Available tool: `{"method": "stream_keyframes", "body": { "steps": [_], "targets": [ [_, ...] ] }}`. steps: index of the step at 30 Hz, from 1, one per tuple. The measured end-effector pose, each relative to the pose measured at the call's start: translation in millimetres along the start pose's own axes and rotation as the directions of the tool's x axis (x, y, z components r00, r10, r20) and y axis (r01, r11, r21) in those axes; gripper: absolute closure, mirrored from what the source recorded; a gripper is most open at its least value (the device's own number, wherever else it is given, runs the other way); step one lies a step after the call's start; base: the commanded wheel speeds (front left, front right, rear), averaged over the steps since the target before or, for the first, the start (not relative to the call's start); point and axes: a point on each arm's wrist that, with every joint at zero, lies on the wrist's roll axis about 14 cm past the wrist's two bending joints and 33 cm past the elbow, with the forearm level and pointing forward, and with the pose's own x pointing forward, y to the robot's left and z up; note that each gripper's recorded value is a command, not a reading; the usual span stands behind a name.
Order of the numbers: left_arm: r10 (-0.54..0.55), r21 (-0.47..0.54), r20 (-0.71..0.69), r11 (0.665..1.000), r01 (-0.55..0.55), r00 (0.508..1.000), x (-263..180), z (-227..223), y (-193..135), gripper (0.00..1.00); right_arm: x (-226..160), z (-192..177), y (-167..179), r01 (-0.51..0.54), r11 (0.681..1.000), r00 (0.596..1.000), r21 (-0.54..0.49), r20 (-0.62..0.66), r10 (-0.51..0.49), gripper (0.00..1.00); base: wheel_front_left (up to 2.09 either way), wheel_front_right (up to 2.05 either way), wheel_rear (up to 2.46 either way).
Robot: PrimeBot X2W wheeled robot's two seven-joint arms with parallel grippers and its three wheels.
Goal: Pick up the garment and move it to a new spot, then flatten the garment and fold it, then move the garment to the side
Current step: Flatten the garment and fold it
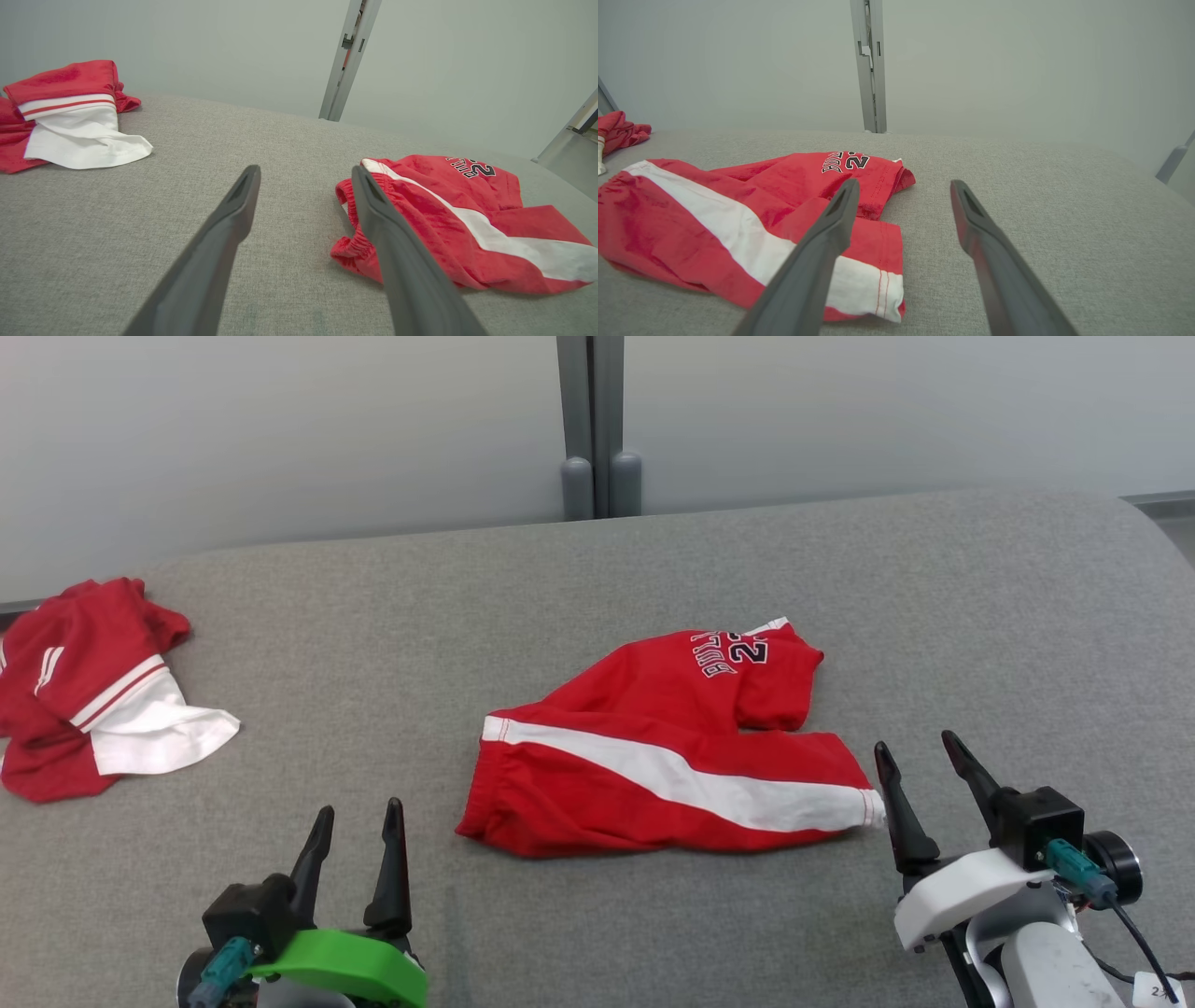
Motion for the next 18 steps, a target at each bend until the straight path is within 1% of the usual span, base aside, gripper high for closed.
{"method": "stream_keyframes", "body": {
  "steps": [5, 8, 13, 18],
  "targets": [
    [0.003, 0.002, 0.0, 1.0, -0.003, 1.0, 1.2, -0.3, 0.6, 0.0, -0.8, -3.7, -2.7, 0.005, 1.0, 1.0, -0.016, -0.014, -0.005, 0.0, 0.0, 0.0, 0.0],
    [0.001, 0.003, -0.004, 1.0, -0.001, 1.0, 1.5, -1.7, 0.0, 0.0, -4.1, -18.9, -1.8, 0.001, 1.0, 0.998, -0.02, -0.063, -0.002, 0.0, 0.0, 0.0, 0.0],
    [0.004, -0.001, -0.024, 1.0, -0.004, 1.0, 1.7, -8.5, 0.6, 0.0, -13.6, -59.7, 3.4, -0.028, 0.999, 0.98, -0.046, -0.198, 0.018, 0.0, 0.0, 0.0, 0.0],
    [0.012, -0.005, -0.041, 1.0, -0.012, 0.999, 1.6, -14.3, 3.2, 0.0, -6.3, -77.2, 10.8, -0.071, 0.995, 0.964, -0.074, -0.262, 0.049, 0.0, 0.0, 0.0, 0.0]
  ]
}}
